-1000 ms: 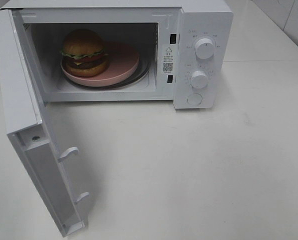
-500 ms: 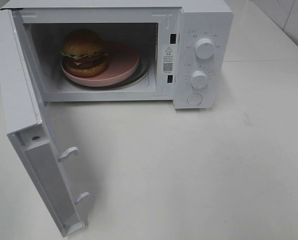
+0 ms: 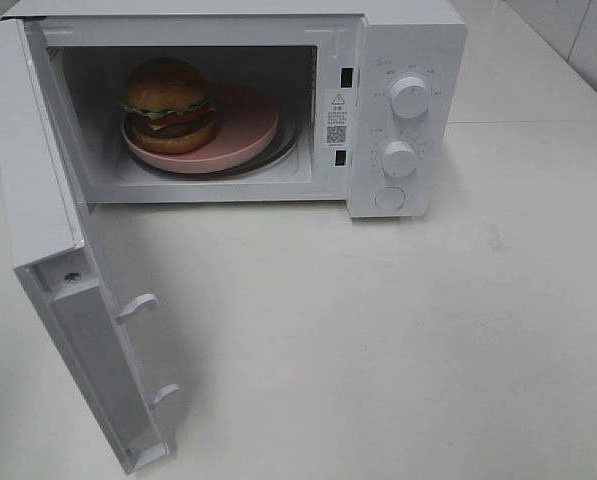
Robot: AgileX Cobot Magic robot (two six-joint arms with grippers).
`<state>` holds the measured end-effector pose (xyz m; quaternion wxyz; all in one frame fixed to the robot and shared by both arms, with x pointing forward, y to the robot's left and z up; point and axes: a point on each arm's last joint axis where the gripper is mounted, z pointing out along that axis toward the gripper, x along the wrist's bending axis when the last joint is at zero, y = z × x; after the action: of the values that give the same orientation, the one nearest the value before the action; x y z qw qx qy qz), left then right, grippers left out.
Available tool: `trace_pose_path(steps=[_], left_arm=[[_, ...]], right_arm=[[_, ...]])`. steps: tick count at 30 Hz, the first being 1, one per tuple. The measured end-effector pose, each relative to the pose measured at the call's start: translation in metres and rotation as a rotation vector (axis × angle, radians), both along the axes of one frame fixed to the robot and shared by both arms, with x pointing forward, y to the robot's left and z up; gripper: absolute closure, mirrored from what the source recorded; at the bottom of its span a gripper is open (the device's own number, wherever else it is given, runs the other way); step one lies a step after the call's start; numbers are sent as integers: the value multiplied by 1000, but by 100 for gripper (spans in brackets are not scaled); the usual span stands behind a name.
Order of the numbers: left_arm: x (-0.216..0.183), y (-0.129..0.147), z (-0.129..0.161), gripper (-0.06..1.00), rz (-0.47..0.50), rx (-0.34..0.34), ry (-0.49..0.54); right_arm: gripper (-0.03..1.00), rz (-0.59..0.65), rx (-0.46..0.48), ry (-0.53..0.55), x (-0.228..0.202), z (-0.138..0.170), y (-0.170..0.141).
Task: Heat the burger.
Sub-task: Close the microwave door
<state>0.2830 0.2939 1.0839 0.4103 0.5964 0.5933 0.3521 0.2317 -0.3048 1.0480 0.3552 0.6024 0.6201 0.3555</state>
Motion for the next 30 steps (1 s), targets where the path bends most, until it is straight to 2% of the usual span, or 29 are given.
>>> trace_pose_path(steps=[1,5,12,21,27,30], left_arm=[[0,0,0,94,0,0,0],[25,1,6,94,-32,76,-40],[56,1,3,94,-38,90,-100],[92,7,-40,94,13,104,-88],[108,15,-66,94,100,122,-149],[114,18,-77,94,146,96,-173]], right_arm=[[21,0,0,0,0,0,0],[21,0,0,0,0,0,0],[21,0,0,0,0,0,0],[21,0,0,0,0,0,0],[21,0,0,0,0,0,0],[21,0,0,0,0,0,0]])
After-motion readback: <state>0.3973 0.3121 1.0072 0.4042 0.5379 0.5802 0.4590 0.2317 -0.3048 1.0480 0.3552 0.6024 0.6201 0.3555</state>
